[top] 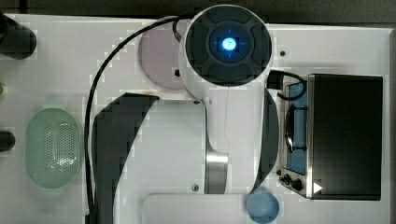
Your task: Pick Ketchup from the table and place it in strainer.
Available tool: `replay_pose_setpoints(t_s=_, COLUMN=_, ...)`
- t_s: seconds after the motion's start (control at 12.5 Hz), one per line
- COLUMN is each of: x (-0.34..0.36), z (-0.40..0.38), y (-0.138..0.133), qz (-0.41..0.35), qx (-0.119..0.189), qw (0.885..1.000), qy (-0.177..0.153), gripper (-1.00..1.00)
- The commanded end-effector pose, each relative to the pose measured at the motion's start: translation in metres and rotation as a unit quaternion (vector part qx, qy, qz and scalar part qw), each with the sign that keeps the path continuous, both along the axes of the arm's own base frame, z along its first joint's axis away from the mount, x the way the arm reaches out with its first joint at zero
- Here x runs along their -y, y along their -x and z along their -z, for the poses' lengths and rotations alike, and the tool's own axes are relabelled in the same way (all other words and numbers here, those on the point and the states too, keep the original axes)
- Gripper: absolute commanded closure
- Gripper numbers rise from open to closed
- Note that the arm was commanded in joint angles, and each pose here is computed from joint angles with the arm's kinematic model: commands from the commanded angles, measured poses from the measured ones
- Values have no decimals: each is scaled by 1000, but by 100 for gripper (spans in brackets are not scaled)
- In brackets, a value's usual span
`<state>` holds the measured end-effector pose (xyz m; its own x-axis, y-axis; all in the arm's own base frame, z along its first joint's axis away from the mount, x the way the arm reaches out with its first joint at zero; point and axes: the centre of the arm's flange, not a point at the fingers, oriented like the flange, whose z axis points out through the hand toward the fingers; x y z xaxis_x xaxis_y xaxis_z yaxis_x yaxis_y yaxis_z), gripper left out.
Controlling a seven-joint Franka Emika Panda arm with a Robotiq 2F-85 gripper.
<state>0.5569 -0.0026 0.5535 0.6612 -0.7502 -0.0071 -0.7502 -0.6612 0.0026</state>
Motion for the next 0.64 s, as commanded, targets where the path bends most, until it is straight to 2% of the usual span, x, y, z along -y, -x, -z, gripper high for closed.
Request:
replay_pose_setpoints(t_s=0.08, x=28, z=-67, y=64, qz=3, qx=-11, qw=1000, qy=-9, gripper=-58)
replay_pose_setpoints(t_s=0.24, x=27, z=-59, y=62, qz=-6, qx=-17, qw=1000, qy=-9, gripper=-100)
replay_pose_setpoints(t_s=0.64, x=19, z=18, y=47, qz=-92, qx=-82, qw=992, qy=-21, gripper=-100)
